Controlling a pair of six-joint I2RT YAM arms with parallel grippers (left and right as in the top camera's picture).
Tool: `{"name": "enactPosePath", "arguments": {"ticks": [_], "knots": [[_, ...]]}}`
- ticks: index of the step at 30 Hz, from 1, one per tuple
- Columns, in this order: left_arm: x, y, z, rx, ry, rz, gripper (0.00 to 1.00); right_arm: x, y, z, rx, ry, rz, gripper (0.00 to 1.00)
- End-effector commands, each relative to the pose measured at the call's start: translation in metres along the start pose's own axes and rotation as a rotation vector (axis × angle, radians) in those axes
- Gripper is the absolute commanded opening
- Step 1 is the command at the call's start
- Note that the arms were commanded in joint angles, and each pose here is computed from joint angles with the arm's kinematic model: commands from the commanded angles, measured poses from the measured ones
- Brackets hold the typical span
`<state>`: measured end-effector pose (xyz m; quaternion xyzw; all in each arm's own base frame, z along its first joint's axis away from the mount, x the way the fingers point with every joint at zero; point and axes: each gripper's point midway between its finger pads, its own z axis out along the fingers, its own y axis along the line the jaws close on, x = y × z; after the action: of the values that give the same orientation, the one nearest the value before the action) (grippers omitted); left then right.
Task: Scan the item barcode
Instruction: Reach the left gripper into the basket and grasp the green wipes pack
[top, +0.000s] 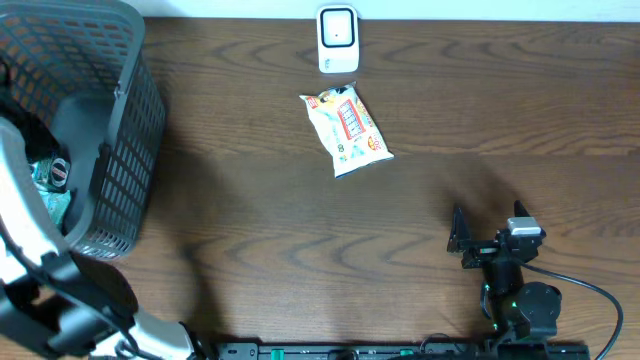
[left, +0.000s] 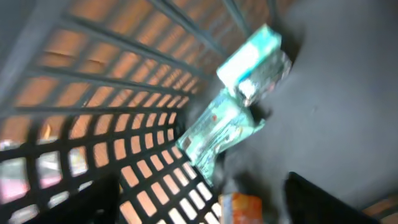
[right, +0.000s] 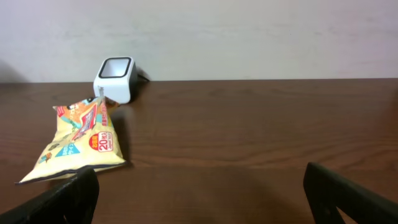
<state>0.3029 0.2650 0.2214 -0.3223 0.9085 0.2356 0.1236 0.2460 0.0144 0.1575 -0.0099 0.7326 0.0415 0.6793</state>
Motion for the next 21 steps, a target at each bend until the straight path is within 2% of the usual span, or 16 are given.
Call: {"name": "enactPosePath", "arguments": {"ticks": [1, 11, 21], "knots": [[0.018, -0.007, 0.037, -0.031, 0.127, 0.144, 0.76, 0.000, 0.001, 0.000, -0.005, -0.001, -0.008, 0.99], [0.074, -0.006, 0.101, -0.118, 0.341, 0.231, 0.77, 0.000, 0.001, 0.000, -0.005, -0.001, -0.008, 0.99], [0.081, 0.005, 0.128, -0.126, 0.326, 0.177, 0.77, 0.000, 0.001, 0.000, -0.005, -0.001, -0.008, 0.99]]}}
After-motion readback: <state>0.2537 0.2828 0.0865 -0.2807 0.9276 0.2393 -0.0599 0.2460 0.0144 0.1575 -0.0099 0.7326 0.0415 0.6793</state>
